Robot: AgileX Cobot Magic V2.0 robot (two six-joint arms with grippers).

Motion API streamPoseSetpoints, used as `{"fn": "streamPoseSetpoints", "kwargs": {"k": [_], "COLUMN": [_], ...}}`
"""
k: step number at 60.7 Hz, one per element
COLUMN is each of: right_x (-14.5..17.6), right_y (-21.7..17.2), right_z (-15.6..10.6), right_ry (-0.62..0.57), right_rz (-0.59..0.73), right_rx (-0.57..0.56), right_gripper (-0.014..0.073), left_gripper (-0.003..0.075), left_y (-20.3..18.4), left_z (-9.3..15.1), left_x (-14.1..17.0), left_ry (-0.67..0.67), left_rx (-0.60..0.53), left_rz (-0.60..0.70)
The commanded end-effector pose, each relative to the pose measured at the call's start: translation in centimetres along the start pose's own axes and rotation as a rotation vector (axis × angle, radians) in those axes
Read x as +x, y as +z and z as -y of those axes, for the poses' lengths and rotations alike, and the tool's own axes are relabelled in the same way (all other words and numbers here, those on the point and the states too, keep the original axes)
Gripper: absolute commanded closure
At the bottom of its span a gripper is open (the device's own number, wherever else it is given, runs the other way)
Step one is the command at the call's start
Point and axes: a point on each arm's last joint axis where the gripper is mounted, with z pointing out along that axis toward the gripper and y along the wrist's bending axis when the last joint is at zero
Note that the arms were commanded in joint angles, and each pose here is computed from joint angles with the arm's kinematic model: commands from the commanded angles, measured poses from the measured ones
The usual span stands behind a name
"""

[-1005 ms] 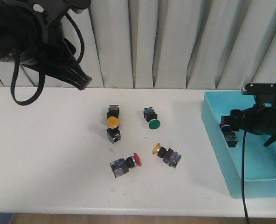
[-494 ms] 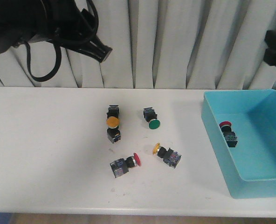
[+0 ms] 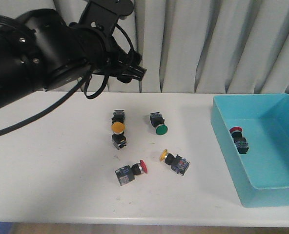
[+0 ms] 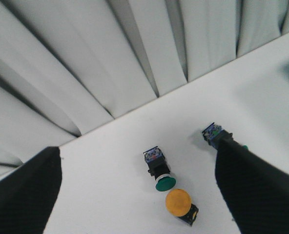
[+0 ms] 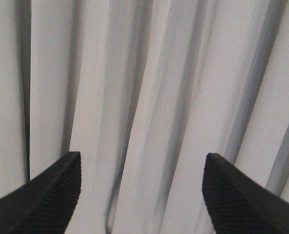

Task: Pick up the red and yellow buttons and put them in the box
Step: 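Move the left gripper down to the yellow-capped button, then close the left gripper on the yellow button and lift it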

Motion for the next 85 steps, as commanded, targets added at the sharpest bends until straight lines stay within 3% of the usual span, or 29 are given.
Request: {"fn": "streamPoseSetpoints", "kwargs": {"k": [1,17,39,70,85], "right_x": [-1.2,2.5,5.3,5.3,5.3], "right_y": [-0.9,-1.1,-1.3,-1.3,-1.3], "right_z": [0.1,-0.8,-3.5,-3.5,-3.5], "right_ry": [-0.006,0.041,0.0,0.017,0.021], "right_rz": [0.045,-0.054,-0.132,-0.134,-0.134], "right_rx": [0.003,-0.028,-0.15,-0.154,-0.155], "right_gripper": [0.0075,0.0075,0.0075,0.0075,0.0075], "left_gripper": [0.009,0.0111,0.0134,0.0134,0.0134], "left_y": [0.3,5.2,11.9,15.6,16.5], "left_z": [-0.5,1.2,-0.4,1.1,1.6], "left_x": [-0.9,1.3,5.7,9.3,10.1], "left_ry": [-0.03,-0.104,-0.253,-0.31,-0.304], "left_rx": [0.0,0.076,0.062,0.119,0.128], "left_rz": [0.063,-0.021,-0.202,-0.338,-0.341]}}
